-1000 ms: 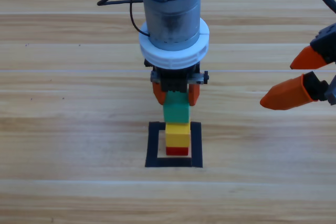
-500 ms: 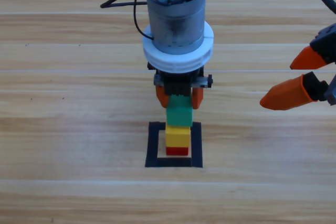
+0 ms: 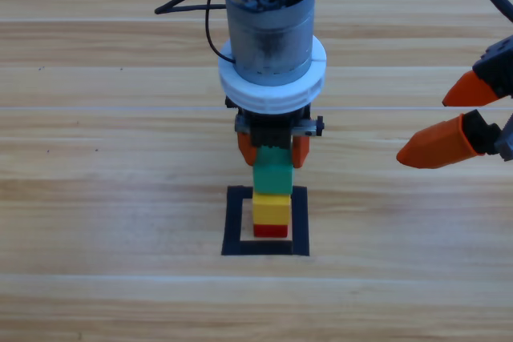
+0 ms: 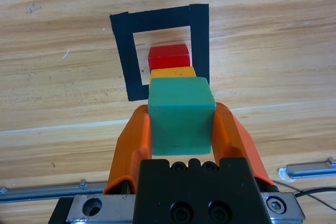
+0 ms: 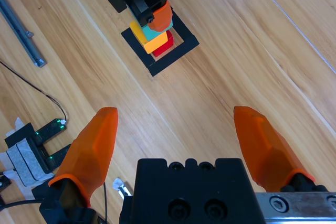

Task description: Stack the blocks in the rectangular block: red at the bottom, yellow in the middle, green on top

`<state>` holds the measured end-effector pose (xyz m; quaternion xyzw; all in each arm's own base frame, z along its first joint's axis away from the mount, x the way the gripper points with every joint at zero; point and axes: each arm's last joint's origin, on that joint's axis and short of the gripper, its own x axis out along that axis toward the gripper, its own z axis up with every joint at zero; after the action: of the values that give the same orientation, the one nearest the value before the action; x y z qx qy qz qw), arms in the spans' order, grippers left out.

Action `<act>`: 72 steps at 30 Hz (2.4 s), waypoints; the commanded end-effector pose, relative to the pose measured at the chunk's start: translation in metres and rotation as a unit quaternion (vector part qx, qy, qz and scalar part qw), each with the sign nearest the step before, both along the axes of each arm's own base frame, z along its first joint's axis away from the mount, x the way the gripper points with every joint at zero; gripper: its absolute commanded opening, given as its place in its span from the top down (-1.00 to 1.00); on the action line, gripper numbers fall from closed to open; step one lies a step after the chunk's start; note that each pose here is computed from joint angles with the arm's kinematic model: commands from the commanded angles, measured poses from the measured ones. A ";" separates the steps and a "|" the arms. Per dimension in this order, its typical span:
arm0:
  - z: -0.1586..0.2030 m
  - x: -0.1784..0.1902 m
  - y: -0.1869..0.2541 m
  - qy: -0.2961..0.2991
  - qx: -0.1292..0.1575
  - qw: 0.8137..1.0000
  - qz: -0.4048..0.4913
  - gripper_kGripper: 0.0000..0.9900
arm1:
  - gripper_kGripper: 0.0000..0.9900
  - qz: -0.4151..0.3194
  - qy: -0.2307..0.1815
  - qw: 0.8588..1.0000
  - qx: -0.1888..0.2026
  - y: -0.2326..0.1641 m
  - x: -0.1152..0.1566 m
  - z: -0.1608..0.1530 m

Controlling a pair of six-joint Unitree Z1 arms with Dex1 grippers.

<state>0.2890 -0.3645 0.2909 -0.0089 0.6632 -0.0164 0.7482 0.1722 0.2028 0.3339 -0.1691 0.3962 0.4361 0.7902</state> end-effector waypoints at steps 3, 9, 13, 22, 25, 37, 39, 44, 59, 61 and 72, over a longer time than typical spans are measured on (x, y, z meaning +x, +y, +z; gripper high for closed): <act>-0.032 -0.002 -0.013 0.018 0.035 0.999 -0.010 1.00 | -0.97 -0.004 0.031 0.999 -0.027 0.002 0.011 -0.021; -0.033 -0.001 -0.014 0.018 0.036 0.999 -0.010 1.00 | -0.97 -0.004 0.031 0.999 -0.027 0.002 0.011 -0.021; -0.029 -0.002 -0.012 0.016 0.035 0.999 -0.010 1.00 | -0.97 -0.004 0.031 0.999 -0.027 0.002 0.011 -0.021; -0.013 -0.005 -0.008 0.005 0.020 1.000 -0.009 -1.00 | -0.97 -0.004 0.032 0.999 -0.028 0.002 0.012 -0.021; -0.011 -0.006 -0.007 0.005 0.020 1.000 -0.009 -1.00 | -0.97 -0.003 0.034 0.999 -0.027 0.002 0.011 -0.021; 0.101 -0.057 0.056 -0.122 -0.033 0.991 0.054 -1.00 | -0.97 0.004 0.042 0.999 -0.024 0.004 0.011 -0.021; 0.107 -0.058 0.057 -0.153 -0.023 0.987 0.051 -1.00 | -0.97 0.002 0.043 0.999 -0.027 0.005 0.013 -0.023; 0.111 -0.056 0.065 -0.207 0.023 0.978 0.034 -1.00 | -0.97 0.006 0.050 0.998 -0.028 0.008 0.014 -0.026; 0.082 -0.129 0.131 -0.279 -0.029 0.955 -0.100 -1.00 | -0.97 0.014 0.053 0.998 -0.025 0.007 0.013 -0.025; 0.082 -0.130 0.132 -0.280 -0.030 0.954 -0.100 -1.00 | -0.97 0.014 0.053 0.998 -0.025 0.007 0.013 -0.025; 0.078 -0.132 0.137 -0.283 -0.024 0.954 -0.096 -1.00 | -0.97 0.012 0.048 0.999 -0.023 0.005 0.012 -0.022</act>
<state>0.1637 -0.2280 0.3724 0.0331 0.4269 -0.0980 0.8983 0.1763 0.2111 0.3217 -0.1721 0.4182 0.4540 0.7677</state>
